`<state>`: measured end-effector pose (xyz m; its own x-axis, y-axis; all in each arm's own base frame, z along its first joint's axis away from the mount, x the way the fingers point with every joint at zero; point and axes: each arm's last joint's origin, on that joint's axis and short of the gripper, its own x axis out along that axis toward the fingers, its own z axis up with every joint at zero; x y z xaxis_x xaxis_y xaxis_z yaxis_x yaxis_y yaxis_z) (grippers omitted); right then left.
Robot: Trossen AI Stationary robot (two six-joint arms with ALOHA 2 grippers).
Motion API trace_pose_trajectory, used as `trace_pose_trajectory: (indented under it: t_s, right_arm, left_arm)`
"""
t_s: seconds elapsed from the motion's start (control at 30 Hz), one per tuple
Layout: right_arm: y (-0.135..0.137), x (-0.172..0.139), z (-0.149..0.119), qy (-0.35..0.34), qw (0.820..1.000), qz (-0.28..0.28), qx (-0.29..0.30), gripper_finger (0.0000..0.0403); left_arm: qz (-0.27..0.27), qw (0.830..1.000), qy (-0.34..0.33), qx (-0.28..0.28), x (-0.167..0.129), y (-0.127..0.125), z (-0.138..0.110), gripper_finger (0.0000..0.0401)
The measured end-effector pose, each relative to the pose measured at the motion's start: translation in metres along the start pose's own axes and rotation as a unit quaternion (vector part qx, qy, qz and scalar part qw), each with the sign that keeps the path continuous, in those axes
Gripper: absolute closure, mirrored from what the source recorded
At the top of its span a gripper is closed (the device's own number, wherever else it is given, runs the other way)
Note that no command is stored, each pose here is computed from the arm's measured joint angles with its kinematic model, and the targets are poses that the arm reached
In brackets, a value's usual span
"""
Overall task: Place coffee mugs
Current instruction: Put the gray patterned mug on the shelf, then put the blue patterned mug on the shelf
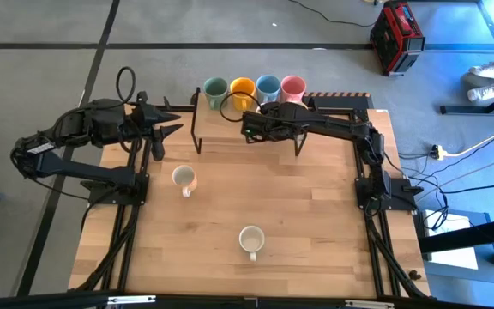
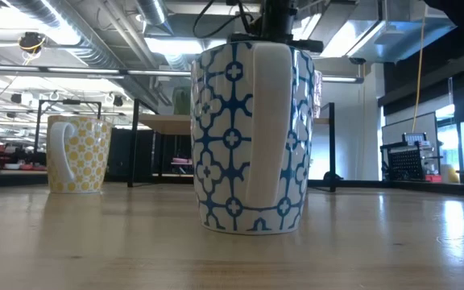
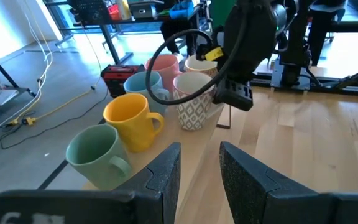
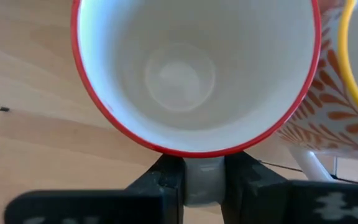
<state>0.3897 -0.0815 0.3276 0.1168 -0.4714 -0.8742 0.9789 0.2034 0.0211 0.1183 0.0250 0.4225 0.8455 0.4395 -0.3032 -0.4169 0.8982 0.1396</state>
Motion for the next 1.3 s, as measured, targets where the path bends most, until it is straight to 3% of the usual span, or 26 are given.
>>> trace_pose_trajectory:
  t_s: [0.57, 0.97, 1.3]
  right_arm:
    - [-0.001, 0.000, 0.002, -0.019, 1.000, -0.010, 0.000, 0.0272]
    - [-0.003, -0.010, -0.002, -0.034, 0.999, -0.006, -0.019, 0.0249]
    - [-0.011, -0.024, 0.003, -0.047, 0.998, 0.007, -0.032, 0.0172]
  left_arm:
    - [0.000, 1.000, -0.007, -0.001, 0.000, 0.000, 0.001, 0.0296]
    - [-0.001, 1.000, -0.004, 0.001, 0.000, 0.000, 0.001, 0.0296]
    - [-0.005, 1.000, 0.001, 0.017, 0.000, 0.000, 0.000, 0.0296]
